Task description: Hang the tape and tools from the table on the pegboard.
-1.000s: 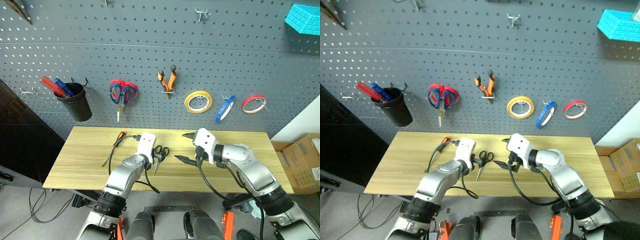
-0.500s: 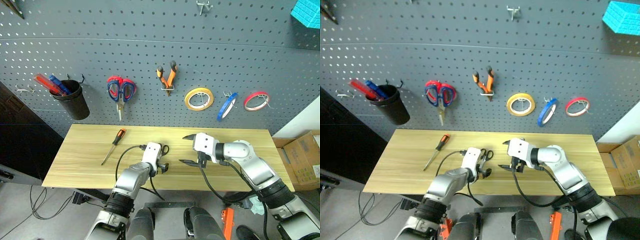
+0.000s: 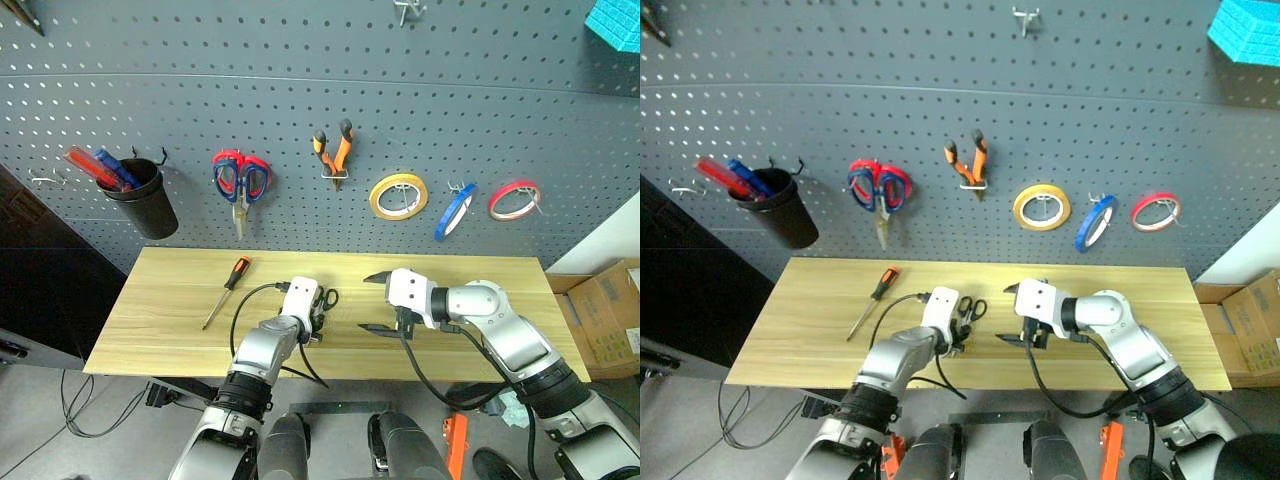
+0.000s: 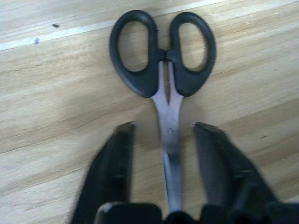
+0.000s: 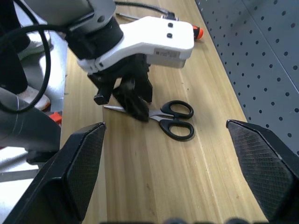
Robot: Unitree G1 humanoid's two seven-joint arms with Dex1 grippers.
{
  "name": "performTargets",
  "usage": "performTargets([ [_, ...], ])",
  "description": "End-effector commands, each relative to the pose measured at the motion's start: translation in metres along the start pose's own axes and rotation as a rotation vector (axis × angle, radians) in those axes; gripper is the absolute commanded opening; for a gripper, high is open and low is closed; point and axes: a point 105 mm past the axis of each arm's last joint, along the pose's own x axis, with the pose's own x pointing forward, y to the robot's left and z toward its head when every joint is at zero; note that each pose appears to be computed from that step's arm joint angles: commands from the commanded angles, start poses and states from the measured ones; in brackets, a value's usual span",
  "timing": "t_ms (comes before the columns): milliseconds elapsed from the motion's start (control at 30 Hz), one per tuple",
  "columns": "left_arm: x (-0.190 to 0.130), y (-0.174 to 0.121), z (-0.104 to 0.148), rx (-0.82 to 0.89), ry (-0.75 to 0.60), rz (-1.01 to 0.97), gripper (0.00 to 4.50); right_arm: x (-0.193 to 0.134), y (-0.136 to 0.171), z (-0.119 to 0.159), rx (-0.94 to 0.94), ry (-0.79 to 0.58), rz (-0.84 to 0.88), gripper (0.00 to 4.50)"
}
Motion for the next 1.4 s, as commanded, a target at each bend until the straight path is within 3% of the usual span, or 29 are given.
performTargets([
  [33, 0.002, -0.004, -0.012, -0.010, 0.038, -0.011, 0.54, -0.003, -0.002, 0.011, -0.057, -0.030, 0.000, 4.50],
  [100, 0.002, -0.004, -0.012, -0.011, 0.038, -0.011, 0.12, -0.003, -0.002, 0.010, -0.060, -0.026, -0.001, 4.50],
  [367, 0.001, -0.002, -0.010, -0.011, 0.028, -0.002, 0.12, -0.003, -0.005, 0.008, -0.066, -0.022, -0.013, 4.50],
  [600, -0.012, 0.000, 0.007, 0.038, -0.079, -0.004, 0.12, -0.003, -0.006, 0.007, -0.051, -0.030, -0.034, 4.50],
  [867, -0.092, 0.037, 0.038, 0.133, -0.513, 0.132, 0.12, -0.014, -0.009, 0.032, 0.098, -0.244, -0.155, 4.50],
  [1200, -0.162, 0.065, 0.043, 0.353, -0.763, 0.373, 0.12, -0.030, 0.002, 0.077, 0.315, -0.523, -0.178, 4.50],
  [1400, -0.178, 0.085, 0.072, 0.397, -0.887, 0.528, 0.12, -0.021, -0.014, 0.085, 0.294, -0.550, -0.225, 4.50],
])
